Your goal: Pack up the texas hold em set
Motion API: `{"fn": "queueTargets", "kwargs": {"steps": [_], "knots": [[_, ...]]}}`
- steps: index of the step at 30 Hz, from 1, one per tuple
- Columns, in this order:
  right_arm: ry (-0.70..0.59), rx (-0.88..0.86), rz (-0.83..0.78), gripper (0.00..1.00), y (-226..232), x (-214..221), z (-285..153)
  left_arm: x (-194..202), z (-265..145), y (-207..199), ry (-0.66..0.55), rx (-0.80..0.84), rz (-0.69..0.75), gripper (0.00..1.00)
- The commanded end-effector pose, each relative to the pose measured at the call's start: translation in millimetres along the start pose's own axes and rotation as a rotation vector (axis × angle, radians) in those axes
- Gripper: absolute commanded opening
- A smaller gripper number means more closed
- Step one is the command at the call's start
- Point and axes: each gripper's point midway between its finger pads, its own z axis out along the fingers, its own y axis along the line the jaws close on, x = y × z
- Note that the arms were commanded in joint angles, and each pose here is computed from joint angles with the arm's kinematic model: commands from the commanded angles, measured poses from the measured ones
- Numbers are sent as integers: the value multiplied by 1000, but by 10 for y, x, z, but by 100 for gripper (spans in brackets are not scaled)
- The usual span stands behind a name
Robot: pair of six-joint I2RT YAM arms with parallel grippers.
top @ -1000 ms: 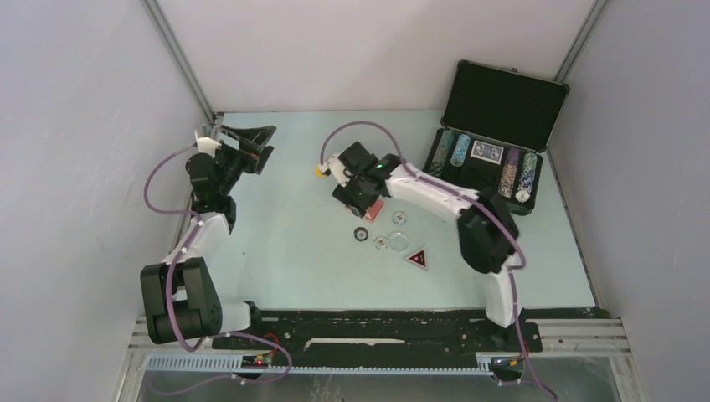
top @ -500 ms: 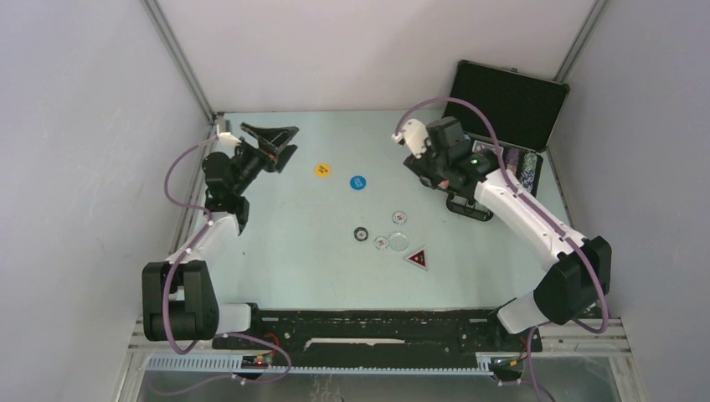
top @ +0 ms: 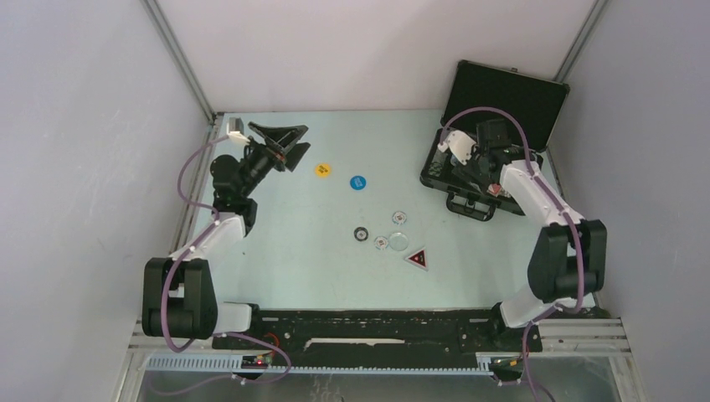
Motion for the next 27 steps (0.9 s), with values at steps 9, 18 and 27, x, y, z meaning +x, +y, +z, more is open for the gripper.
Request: {"fn": "queueTargets", "kwargs": {"steps": [9, 18, 27], "knots": [[-167, -23, -210, 27, -252, -160, 388, 82, -22, -145, 24, 81, -31, 99], [-238, -66, -231, 33, -342, -203, 387, 80, -23, -272, 33, 111, 9, 98], [-183, -64, -318, 31, -375, -109, 540, 50, -59, -381, 21, 139, 32, 99]]}}
